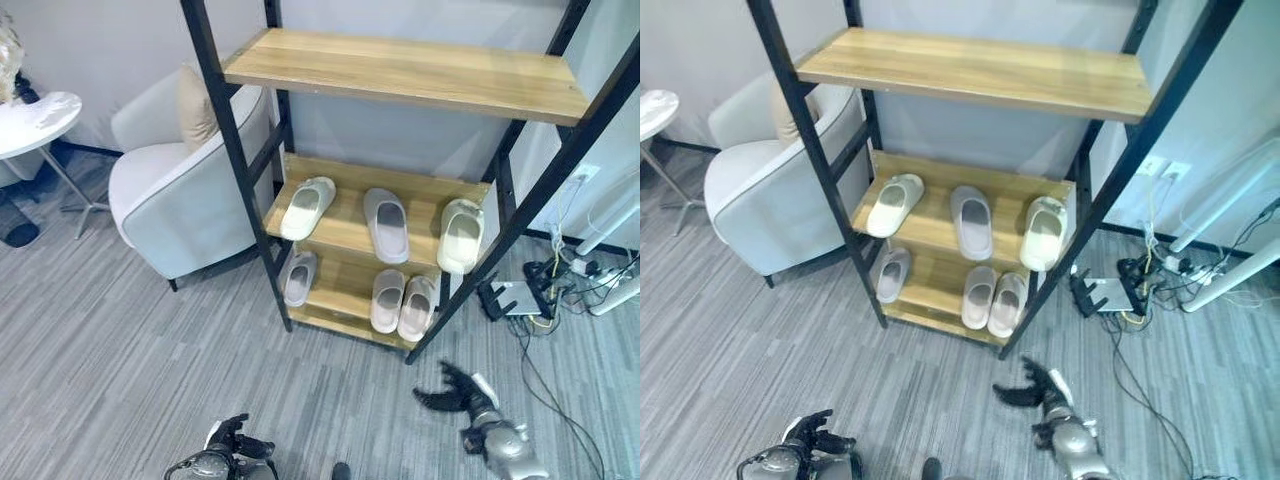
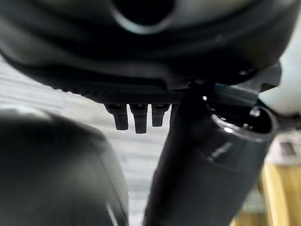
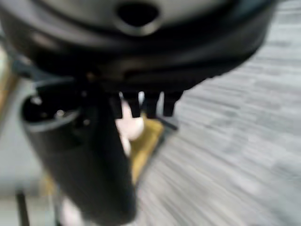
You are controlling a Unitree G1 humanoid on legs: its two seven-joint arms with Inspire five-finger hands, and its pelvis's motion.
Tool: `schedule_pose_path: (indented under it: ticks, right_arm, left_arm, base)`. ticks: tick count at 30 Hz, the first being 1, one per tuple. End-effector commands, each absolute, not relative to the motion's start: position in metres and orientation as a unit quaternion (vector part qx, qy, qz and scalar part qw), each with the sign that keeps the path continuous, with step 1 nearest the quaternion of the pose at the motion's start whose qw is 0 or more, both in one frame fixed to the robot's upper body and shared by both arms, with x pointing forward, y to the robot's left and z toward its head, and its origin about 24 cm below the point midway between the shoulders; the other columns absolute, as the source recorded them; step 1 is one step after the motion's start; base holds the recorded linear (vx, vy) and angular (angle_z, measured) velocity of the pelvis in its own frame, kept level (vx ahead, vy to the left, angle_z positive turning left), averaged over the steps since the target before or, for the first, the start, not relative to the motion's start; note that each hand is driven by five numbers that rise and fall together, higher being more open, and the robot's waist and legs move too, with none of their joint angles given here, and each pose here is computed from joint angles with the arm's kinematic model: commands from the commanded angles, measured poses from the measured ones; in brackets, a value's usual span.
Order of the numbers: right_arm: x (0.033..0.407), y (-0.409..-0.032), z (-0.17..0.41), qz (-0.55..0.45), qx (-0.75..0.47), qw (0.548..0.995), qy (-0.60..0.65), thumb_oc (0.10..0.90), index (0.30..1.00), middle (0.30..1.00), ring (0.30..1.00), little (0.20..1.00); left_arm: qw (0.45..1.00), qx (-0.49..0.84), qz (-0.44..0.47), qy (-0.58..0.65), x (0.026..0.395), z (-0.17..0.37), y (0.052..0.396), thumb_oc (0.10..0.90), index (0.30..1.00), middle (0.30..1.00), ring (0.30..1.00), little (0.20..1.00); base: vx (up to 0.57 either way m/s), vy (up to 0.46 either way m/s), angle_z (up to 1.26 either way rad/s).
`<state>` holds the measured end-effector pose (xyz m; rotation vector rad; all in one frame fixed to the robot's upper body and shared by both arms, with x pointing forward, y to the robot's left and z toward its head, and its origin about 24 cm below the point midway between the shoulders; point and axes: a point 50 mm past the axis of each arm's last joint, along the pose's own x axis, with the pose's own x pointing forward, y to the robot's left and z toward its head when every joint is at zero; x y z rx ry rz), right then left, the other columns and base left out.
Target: Arrange the slippers neatly on the shoe rack.
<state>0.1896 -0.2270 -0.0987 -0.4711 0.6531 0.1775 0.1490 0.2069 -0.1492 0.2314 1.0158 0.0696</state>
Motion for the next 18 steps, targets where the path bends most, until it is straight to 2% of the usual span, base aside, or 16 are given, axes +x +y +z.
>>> schedule_pose_path:
  ticks: [1, 5, 11, 13, 14, 16, 18]
  right_arm:
    - [0.197, -0.213, -0.057, 0.122, -0.242, 0.94, 0.207, 0.8, 0.9, 0.9, 0.9, 0.9]
    - [0.191, -0.203, -0.054, 0.144, -0.242, 0.939, 0.196, 0.8, 0.9, 0.9, 0.9, 0.9]
    - [0.216, -0.19, -0.016, 0.166, -0.287, 0.939, 0.089, 0.8, 0.9, 0.9, 0.9, 0.9]
    - [0.232, -0.177, 0.019, 0.187, -0.332, 0.924, -0.005, 0.8, 0.9, 0.9, 0.9, 0.9]
    - [0.232, -0.177, 0.02, 0.187, -0.333, 0.924, -0.005, 0.8, 0.9, 0.9, 0.9, 0.9]
    - [0.238, -0.17, 0.063, 0.193, -0.401, 0.888, -0.117, 0.8, 0.9, 0.9, 0.9, 0.9]
    - [0.241, -0.17, 0.087, 0.18, -0.441, 0.862, -0.172, 0.8, 0.9, 0.9, 0.9, 0.9]
  left_arm:
    - [0.837, 0.137, 0.031, 0.528, 0.118, -0.159, 0.214, 0.8, 0.9, 0.9, 0.9, 0.9]
    - [0.826, 0.157, 0.029, 0.54, 0.111, -0.16, 0.218, 0.8, 0.9, 0.9, 0.9, 0.9]
    - [0.828, 0.166, 0.044, 0.534, 0.114, -0.157, 0.23, 0.8, 0.9, 0.9, 0.9, 0.9]
    - [0.834, 0.187, 0.039, 0.518, 0.124, -0.153, 0.234, 0.8, 0.9, 0.9, 0.9, 0.9]
    - [0.834, 0.187, 0.039, 0.518, 0.124, -0.153, 0.234, 0.8, 0.9, 0.9, 0.9, 0.9]
    - [0.835, 0.203, 0.028, 0.511, 0.125, -0.151, 0.237, 0.8, 0.9, 0.9, 0.9, 0.9]
    - [0.832, 0.212, 0.013, 0.512, 0.122, -0.153, 0.235, 0.8, 0.9, 0.9, 0.9, 0.9]
  base:
    - [0.26, 0.125, -0.59]
    - [0.21, 0.157, -0.44]
    - [0.11, 0.177, -0.07]
    - [-0.01, 0.16, -0.01]
    - [0.06, 0.128, -0.07]
    - [0.2, 0.083, 0.12]
    - [0.19, -0.014, 0.28]
